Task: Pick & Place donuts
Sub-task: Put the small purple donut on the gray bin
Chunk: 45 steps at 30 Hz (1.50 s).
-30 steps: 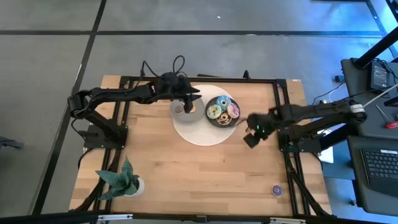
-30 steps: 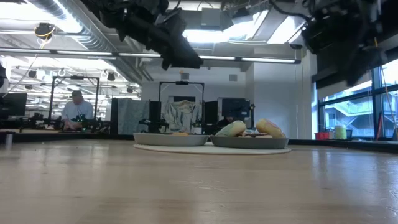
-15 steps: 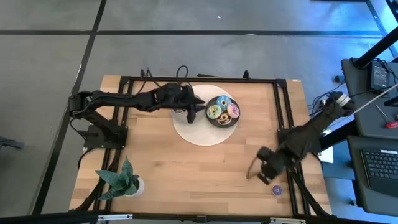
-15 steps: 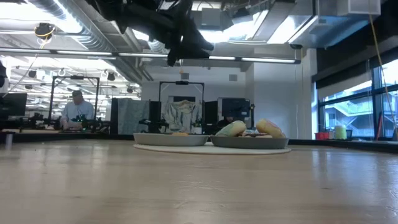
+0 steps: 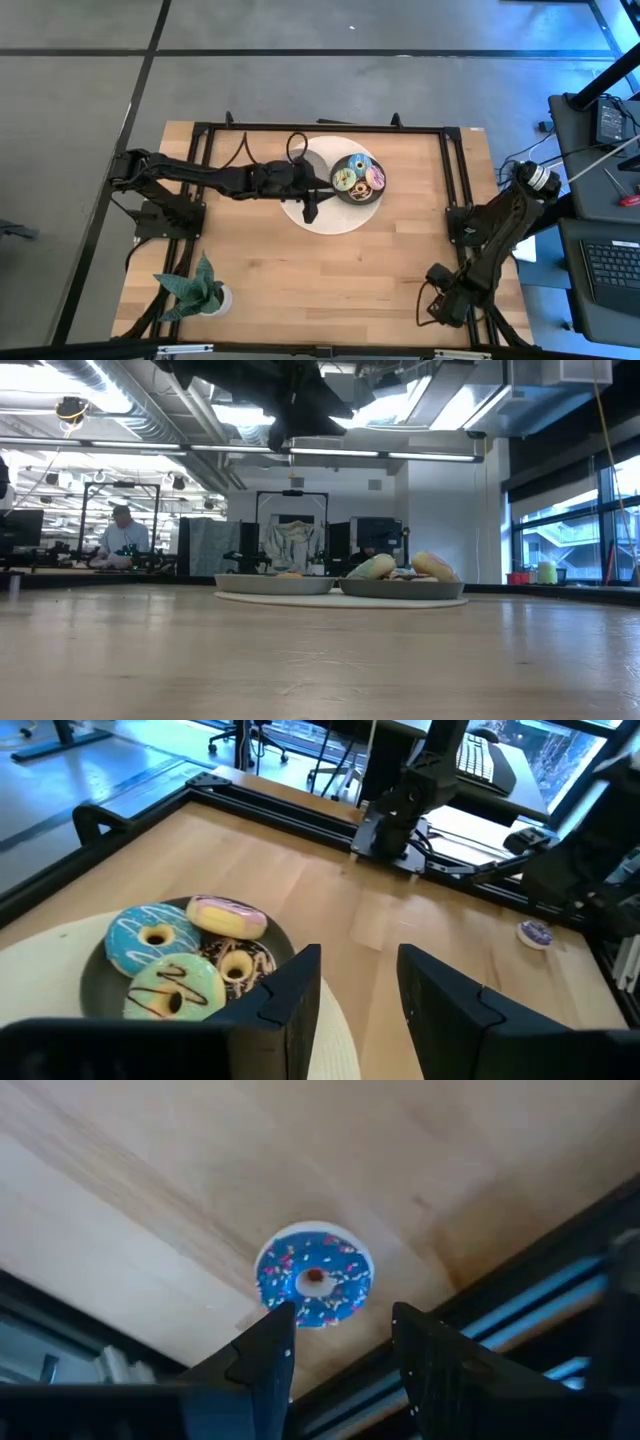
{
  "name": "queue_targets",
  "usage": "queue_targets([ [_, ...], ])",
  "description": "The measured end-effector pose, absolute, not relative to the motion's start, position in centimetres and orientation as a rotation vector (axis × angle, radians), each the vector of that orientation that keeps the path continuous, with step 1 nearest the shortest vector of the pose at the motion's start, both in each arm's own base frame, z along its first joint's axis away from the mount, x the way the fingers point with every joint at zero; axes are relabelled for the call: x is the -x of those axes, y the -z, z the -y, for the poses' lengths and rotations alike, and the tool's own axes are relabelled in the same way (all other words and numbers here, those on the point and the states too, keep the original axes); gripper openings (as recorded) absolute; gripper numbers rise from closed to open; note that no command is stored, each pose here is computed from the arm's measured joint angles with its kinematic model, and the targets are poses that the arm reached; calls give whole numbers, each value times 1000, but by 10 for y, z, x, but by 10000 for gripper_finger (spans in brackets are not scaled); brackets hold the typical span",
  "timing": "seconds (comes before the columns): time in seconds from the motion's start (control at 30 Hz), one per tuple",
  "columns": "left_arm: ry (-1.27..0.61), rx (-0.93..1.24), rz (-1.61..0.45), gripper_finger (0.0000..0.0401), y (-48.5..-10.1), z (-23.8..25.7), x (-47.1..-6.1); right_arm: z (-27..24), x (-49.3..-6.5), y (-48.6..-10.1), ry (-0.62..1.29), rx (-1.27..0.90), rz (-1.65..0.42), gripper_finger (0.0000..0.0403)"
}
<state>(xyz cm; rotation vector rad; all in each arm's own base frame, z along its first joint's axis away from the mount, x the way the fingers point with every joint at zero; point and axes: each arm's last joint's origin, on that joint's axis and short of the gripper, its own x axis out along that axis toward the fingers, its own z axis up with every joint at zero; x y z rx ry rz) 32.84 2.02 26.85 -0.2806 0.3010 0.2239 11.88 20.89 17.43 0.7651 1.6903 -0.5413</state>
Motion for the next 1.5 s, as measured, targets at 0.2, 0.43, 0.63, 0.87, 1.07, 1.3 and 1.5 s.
queue_targets([
  [0.2, -213, 283, -302, 129, -269, -12, -329, -214, -110, -154, 587, -783, -1691, 168],
  [0.43, -209, 296, -302, 134, -268, -10, -329, -211, -107, -142, 612, -783, -1692, 168],
  [0.63, -209, 296, -302, 131, -268, -10, -329, -212, -107, -140, 617, -779, -1694, 156],
  [0.87, -208, 286, -303, 130, -268, -10, -329, -212, -107, -140, 611, -781, -1694, 117],
  [1.07, -205, 279, -304, 131, -268, -10, -329, -212, -108, -140, 611, -783, -1693, 88],
  [1.3, -203, 278, -305, 133, -268, -10, -329, -212, -108, -141, 605, -788, -1689, 55],
  [1.5, -201, 260, -307, 130, -268, -10, -329, -213, -109, -149, 595, -811, -1676, 44],
])
